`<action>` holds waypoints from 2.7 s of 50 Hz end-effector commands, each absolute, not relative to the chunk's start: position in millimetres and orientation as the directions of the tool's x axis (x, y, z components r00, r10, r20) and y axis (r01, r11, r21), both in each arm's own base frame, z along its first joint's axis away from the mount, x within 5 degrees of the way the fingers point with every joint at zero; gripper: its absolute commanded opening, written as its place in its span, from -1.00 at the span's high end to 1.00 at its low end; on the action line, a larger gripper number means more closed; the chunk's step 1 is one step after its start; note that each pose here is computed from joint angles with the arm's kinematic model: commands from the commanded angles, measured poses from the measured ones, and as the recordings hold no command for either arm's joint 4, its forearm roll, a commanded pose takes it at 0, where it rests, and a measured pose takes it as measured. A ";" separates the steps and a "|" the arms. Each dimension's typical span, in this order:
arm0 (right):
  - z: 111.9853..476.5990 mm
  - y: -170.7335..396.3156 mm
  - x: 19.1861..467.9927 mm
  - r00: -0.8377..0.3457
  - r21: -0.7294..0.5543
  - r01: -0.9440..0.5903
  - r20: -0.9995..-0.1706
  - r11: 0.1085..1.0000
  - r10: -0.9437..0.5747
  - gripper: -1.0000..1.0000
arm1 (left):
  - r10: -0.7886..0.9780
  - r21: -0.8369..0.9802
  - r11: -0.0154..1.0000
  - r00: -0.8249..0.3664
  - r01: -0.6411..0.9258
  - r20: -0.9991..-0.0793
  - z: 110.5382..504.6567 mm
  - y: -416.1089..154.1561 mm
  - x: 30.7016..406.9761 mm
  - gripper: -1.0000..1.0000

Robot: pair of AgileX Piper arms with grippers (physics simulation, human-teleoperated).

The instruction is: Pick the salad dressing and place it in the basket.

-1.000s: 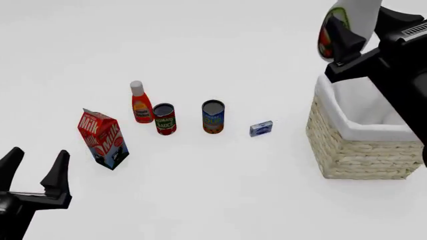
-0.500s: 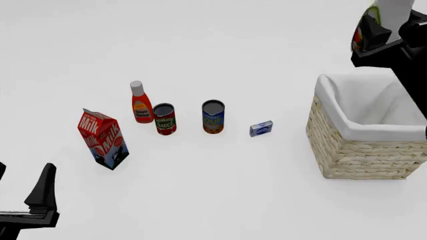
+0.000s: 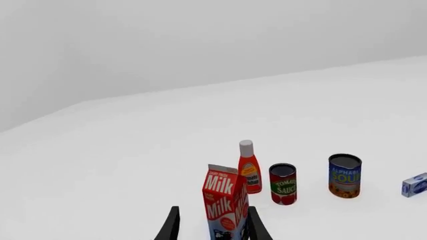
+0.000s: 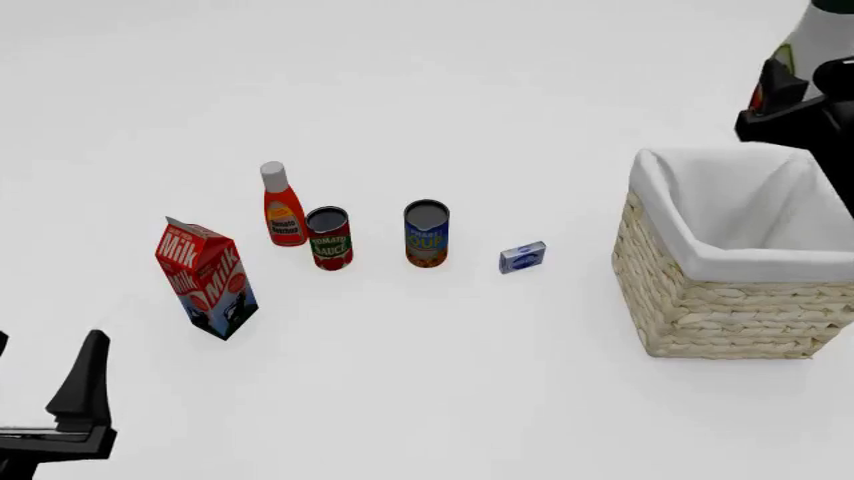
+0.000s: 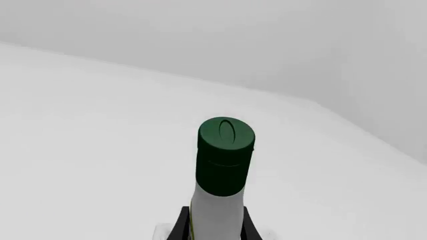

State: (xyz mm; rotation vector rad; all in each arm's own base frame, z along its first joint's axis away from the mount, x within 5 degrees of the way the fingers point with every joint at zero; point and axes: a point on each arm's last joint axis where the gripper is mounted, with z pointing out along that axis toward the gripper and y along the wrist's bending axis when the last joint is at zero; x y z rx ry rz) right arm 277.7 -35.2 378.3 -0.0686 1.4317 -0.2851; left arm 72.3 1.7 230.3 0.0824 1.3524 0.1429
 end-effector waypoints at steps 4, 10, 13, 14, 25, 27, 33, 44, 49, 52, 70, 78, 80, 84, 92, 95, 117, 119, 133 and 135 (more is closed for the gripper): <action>368.9 -51.3 281.3 0.061 -0.230 0.199 -0.967 0.953 -0.247 1.00 | 0.157 0.149 0.987 0.203 -0.054 -0.967 230.2 1.7 75.5 -1.00; 367.7 -54.1 283.3 0.048 -0.242 0.205 -0.965 0.948 -0.257 1.00 | 0.159 0.153 0.987 0.204 -0.047 -0.966 230.4 1.1 76.9 -1.00; 363.8 -55.2 287.4 0.035 -0.247 0.204 -0.965 0.947 -0.260 1.00 | 0.162 0.155 0.987 0.205 -0.046 -0.965 230.4 1.0 76.3 -1.00; 361.1 -54.9 290.4 0.028 -0.247 0.199 -0.966 0.948 -0.257 1.00 | 0.162 0.156 0.987 0.206 -0.045 -0.965 230.4 0.8 75.9 -1.00; 339.8 -59.3 304.2 -0.029 -0.241 0.190 -0.970 0.952 -0.240 1.00 | 0.167 0.162 0.986 0.206 -0.044 -0.964 230.0 0.7 73.7 -1.00; 337.5 -59.6 306.0 -0.036 -0.238 0.188 -0.971 0.953 -0.236 1.00 | 0.166 0.160 0.986 0.204 -0.044 -0.965 230.0 0.7 74.5 -1.00; 331.8 -60.8 308.4 -0.054 -0.248 0.186 -0.969 0.951 -0.242 1.00 | 0.168 0.162 0.986 0.204 -0.042 -0.965 229.9 0.6 74.6 -1.00; 319.3 -66.4 309.2 -0.087 -0.256 0.194 -0.966 0.947 -0.243 1.00 | 0.168 0.164 0.986 0.201 -0.039 -0.965 229.8 0.4 75.5 -1.00; 314.6 -70.0 312.9 -0.101 -0.255 0.199 -0.966 0.946 -0.239 1.00 | 0.170 0.166 0.985 0.200 -0.037 -0.965 229.6 0.2 75.3 -1.00; 311.7 -70.7 316.8 -0.111 -0.250 0.196 -0.966 0.948 -0.232 1.00 | 0.169 0.165 0.986 0.199 -0.037 -0.965 229.6 0.2 75.4 -1.00; 295.8 -77.3 331.6 -0.145 -0.237 0.198 -0.967 0.951 -0.211 1.00 | 0.173 0.169 0.985 0.196 -0.035 -0.965 229.2 0.0 74.8 -1.00; 285.2 -81.2 339.3 -0.165 -0.238 0.199 -0.964 0.951 -0.206 1.00 | 0.176 0.173 0.984 0.193 -0.035 -0.965 229.0 0.0 75.6 -1.00; 284.6 -81.4 340.4 -0.166 -0.236 0.199 -0.965 0.951 -0.205 1.00 | 0.177 0.173 0.984 0.193 -0.035 -0.965 229.0 0.0 75.8 -1.00; 282.8 -83.0 344.2 -0.172 -0.237 0.199 -0.964 0.951 -0.205 1.00 | 0.179 0.175 0.984 0.192 -0.034 -0.965 229.0 -0.1 75.7 -1.00; 279.1 -86.3 348.3 -0.181 -0.237 0.203 -0.963 0.950 -0.201 1.00 | 0.180 0.176 0.984 0.192 -0.037 -0.965 229.0 0.1 75.9 -1.00; 276.0 -87.8 350.8 -0.187 -0.238 0.204 -0.962 0.950 -0.201 1.00 | 0.181 0.177 0.983 0.191 -0.037 -0.965 228.8 0.1 75.6 -1.00; 263.2 -92.2 362.9 -0.213 -0.233 0.202 -0.959 0.951 -0.189 1.00 | 0.181 0.176 0.984 0.187 -0.040 -0.966 228.4 0.4 74.6 -1.00; 262.2 -92.6 364.0 -0.215 -0.232 0.202 -0.958 0.952 -0.189 1.00 | 0.181 0.177 0.983 0.187 -0.040 -0.965 228.4 0.4 74.3 -1.00; 256.2 -93.2 368.2 -0.226 -0.225 0.199 -0.957 0.954 -0.179 1.00 | 0.181 0.176 0.983 0.186 -0.043 -0.966 228.0 0.6 72.9 -1.00; 255.0 -93.1 368.7 -0.229 -0.226 0.198 -0.957 0.954 -0.179 1.00 | 0.182 0.177 0.983 0.185 -0.043 -0.966 227.9 0.6 72.7 -1.00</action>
